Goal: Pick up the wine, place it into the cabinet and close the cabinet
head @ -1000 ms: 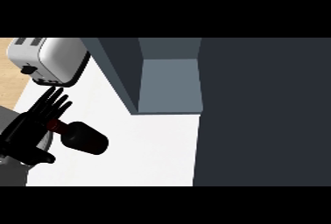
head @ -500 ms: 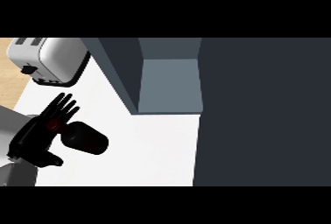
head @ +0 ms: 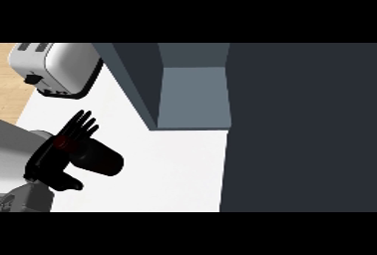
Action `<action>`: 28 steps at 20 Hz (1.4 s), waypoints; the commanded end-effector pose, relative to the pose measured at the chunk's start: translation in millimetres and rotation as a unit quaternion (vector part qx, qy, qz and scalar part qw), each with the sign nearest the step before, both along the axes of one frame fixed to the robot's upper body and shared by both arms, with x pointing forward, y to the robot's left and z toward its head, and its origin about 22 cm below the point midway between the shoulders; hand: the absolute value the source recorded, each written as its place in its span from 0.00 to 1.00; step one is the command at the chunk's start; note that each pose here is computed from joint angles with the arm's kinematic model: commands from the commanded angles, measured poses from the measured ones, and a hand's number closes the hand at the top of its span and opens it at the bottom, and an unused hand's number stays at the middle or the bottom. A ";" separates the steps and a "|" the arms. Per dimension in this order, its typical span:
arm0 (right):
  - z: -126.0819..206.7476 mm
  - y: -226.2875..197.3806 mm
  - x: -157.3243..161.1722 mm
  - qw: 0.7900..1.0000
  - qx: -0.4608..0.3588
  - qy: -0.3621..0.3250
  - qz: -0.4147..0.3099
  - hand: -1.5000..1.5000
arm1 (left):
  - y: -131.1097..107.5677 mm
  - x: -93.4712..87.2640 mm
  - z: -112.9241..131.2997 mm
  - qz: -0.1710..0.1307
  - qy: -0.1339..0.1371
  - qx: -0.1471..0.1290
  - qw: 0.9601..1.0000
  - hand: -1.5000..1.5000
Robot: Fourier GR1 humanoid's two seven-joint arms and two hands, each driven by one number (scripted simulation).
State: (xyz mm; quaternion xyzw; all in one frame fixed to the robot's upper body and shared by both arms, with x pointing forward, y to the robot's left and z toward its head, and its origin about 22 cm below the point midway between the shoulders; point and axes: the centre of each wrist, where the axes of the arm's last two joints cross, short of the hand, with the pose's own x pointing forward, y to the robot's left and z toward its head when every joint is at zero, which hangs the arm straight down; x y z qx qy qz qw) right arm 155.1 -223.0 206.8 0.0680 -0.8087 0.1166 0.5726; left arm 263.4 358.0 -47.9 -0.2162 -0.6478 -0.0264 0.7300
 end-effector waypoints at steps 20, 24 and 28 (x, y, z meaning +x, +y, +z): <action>14.5 -4.5 -47.4 0.999 0.012 -0.021 0.022 0.00 | -6.2 3.1 -45.7 -0.003 0.008 -0.019 1.000 0.00; 10.6 -5.5 -27.7 0.999 0.017 -0.020 0.030 0.00 | -25.2 15.8 -48.1 -0.010 0.019 -0.046 0.999 0.00; 9.2 -0.2 -34.4 0.999 0.015 -0.023 0.030 0.00 | -28.3 7.0 -59.2 -0.056 0.032 -0.078 0.995 1.00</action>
